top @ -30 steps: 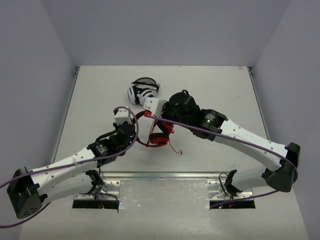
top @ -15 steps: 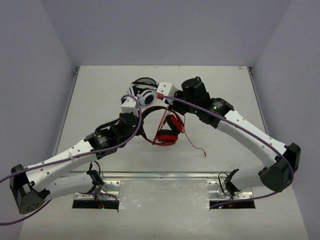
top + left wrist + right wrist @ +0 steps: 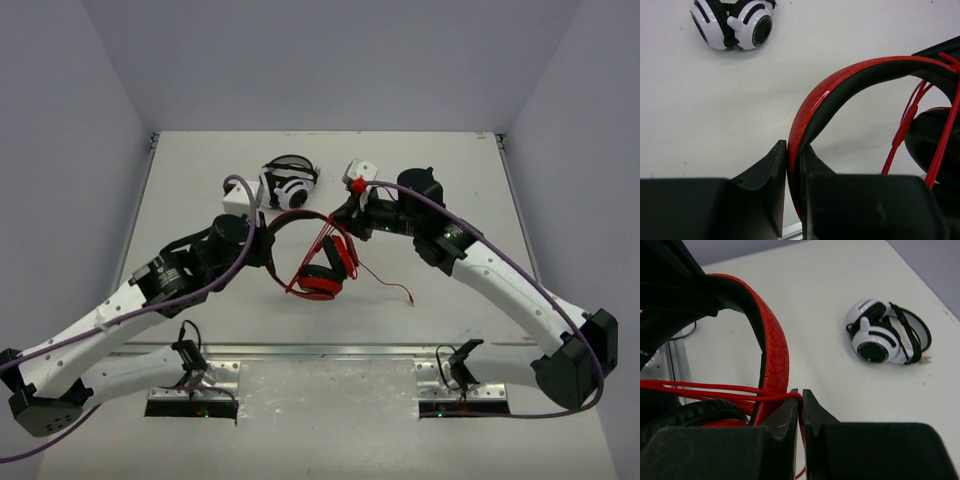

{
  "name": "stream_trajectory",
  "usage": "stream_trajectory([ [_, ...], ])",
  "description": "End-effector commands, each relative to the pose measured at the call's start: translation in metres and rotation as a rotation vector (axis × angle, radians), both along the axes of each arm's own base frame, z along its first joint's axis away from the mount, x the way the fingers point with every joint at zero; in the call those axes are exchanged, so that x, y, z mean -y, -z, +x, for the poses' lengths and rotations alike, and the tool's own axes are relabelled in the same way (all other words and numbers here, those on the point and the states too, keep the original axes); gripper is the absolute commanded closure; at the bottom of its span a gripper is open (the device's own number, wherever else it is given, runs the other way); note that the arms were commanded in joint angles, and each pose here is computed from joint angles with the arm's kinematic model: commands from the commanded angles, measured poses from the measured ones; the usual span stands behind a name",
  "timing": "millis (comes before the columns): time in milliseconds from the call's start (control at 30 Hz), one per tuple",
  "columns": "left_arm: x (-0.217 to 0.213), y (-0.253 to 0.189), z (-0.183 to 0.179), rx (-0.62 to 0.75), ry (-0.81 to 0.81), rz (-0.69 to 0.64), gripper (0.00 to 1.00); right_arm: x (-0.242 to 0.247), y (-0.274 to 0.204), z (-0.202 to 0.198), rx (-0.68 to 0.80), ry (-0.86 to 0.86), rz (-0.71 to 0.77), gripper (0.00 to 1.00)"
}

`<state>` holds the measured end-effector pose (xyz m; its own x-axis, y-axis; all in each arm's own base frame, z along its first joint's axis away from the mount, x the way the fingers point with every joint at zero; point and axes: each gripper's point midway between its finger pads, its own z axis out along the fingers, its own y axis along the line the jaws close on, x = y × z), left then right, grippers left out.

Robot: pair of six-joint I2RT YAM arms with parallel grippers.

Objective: Wrap the headphones

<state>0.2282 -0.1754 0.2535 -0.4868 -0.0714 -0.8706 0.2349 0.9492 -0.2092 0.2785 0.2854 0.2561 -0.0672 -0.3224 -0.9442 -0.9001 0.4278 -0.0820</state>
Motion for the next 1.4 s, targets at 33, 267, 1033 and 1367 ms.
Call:
stream_trajectory([
  [33,0.016,-0.107,-0.007,0.164,0.085,-0.204,1.0,-0.026,-0.05,-0.012,0.043,-0.117,0.284,0.91],
  [267,0.009,-0.164,-0.01,0.231,0.083,-0.253,1.0,-0.051,-0.07,-0.027,-0.013,-0.287,0.455,0.85],
  [1033,-0.033,-0.256,-0.005,0.357,-0.161,-0.512,1.0,-0.075,-0.041,-0.014,-0.12,-0.32,0.587,0.91],
  [1367,-0.062,-0.263,-0.004,0.405,-0.298,-0.575,1.0,-0.073,-0.01,-0.025,-0.178,-0.314,0.58,0.95],
])
